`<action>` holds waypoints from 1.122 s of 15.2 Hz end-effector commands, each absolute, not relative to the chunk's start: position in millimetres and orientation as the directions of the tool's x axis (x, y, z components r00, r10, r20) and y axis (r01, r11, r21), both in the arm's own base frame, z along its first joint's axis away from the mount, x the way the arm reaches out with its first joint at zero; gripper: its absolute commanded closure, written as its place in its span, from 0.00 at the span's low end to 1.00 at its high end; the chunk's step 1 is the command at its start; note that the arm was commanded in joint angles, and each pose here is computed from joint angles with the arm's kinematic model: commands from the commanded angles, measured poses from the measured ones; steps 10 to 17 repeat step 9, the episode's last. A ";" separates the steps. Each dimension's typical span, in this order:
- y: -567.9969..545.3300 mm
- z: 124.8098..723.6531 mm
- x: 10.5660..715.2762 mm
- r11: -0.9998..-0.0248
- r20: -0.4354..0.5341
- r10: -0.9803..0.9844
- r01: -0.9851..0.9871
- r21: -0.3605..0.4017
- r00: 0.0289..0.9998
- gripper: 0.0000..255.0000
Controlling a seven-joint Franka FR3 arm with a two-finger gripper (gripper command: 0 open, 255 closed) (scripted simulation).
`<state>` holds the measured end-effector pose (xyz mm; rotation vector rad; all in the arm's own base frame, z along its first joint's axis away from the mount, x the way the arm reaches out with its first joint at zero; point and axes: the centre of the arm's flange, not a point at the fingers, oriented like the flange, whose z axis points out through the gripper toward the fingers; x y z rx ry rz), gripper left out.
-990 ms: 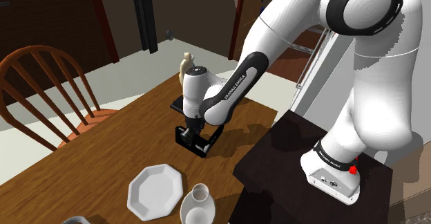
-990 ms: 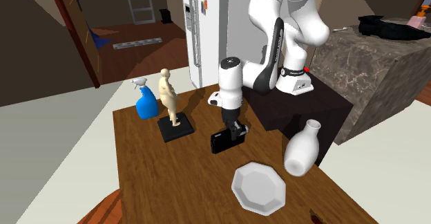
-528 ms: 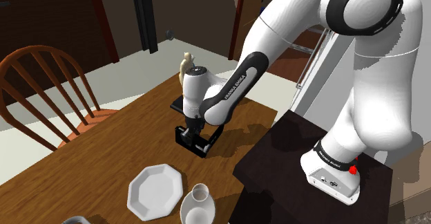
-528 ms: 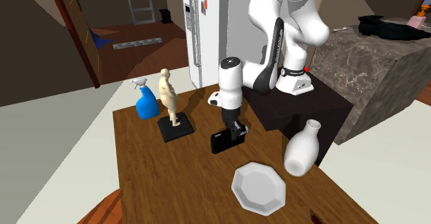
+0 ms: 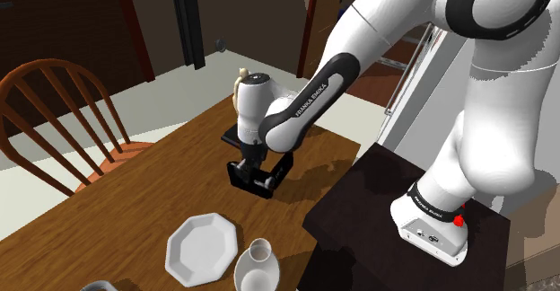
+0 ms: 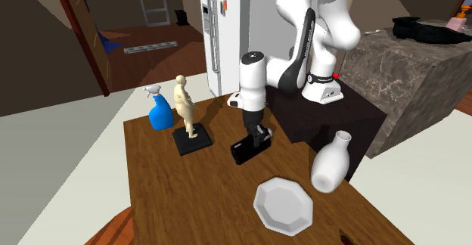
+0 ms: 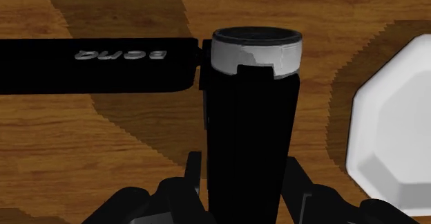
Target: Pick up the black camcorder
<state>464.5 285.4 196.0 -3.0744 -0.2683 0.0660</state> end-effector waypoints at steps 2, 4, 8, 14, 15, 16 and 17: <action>285.3 212.3 463.3 -0.983 -0.037 0.174 0.172 -0.058 0.984 1.00; 285.3 222.8 463.3 -0.983 -0.037 0.174 0.172 -0.058 0.984 1.00; 285.3 239.4 463.3 -0.983 -0.037 0.174 0.172 -0.058 0.984 1.00; 285.3 239.4 463.3 -0.983 -0.037 0.174 0.172 -0.058 0.984 1.00; 285.3 239.4 463.3 -0.983 -0.037 0.174 0.172 -0.058 0.984 1.00; 285.3 239.4 463.3 -0.983 -0.037 0.174 0.172 -0.058 0.984 1.00; 285.3 239.4 463.3 -0.983 -0.037 0.174 0.172 -0.058 0.984 1.00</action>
